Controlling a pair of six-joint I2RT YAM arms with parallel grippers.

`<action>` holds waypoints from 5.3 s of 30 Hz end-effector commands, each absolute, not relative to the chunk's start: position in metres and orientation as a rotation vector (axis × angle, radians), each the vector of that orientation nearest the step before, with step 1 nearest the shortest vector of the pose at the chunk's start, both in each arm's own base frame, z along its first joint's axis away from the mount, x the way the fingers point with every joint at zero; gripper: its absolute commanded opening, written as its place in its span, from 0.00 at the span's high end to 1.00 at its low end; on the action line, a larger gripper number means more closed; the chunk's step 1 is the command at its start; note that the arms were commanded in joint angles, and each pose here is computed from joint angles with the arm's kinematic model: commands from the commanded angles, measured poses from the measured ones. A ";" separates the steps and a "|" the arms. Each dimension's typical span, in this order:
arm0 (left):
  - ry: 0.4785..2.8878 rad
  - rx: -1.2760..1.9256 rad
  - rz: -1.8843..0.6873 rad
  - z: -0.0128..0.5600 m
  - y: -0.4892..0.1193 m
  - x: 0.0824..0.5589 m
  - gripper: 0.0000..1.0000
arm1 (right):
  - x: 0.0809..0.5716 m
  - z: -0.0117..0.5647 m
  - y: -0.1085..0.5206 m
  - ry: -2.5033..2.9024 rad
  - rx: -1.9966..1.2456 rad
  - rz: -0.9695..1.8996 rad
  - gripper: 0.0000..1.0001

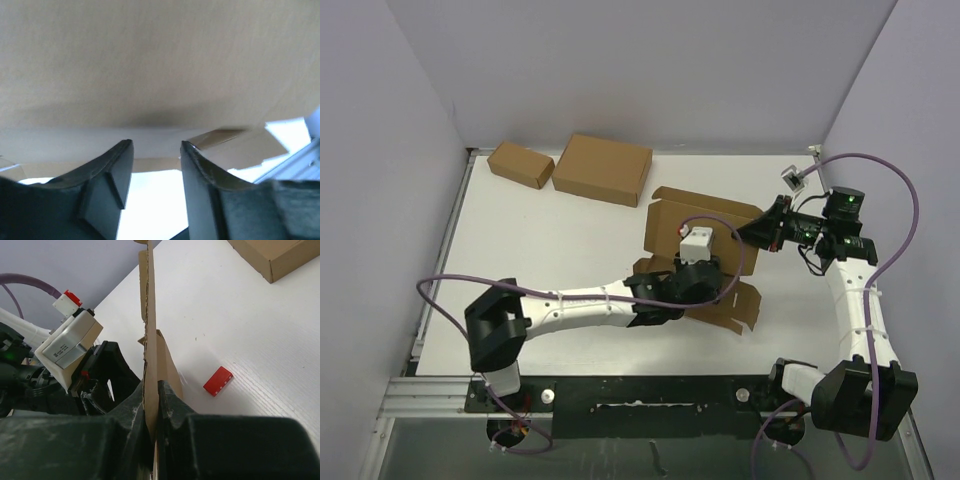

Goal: Fold the paper box

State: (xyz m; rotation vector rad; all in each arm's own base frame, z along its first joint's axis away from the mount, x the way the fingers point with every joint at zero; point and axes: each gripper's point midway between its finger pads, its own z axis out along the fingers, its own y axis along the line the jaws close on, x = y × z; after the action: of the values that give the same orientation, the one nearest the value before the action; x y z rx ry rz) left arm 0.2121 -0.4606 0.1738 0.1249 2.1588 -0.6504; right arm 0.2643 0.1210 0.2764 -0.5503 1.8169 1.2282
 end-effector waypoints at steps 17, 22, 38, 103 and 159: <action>1.781 0.265 -1.073 0.231 -0.277 0.189 0.42 | 0.256 0.327 0.121 1.731 -0.659 1.149 1.00; 1.743 0.164 -1.078 0.207 -0.246 0.182 0.37 | 0.252 0.331 0.122 1.725 -0.661 1.154 1.00; 1.903 0.031 -1.160 0.128 -0.267 0.187 0.49 | 0.253 0.324 0.122 1.736 -0.610 1.208 1.00; 2.029 0.100 -0.938 0.037 -0.314 0.208 0.76 | 0.279 0.268 0.106 1.871 -0.434 1.126 1.00; 2.121 0.087 -1.041 0.065 -0.329 0.182 0.73 | 0.278 0.261 0.104 1.885 -0.406 1.097 1.00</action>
State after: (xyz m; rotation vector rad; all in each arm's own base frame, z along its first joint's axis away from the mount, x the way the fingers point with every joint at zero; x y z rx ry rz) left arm 0.1744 -0.3084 0.0343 0.0884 2.2203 -0.9436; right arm 0.2786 0.1033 0.2520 -0.3691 1.9332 1.1174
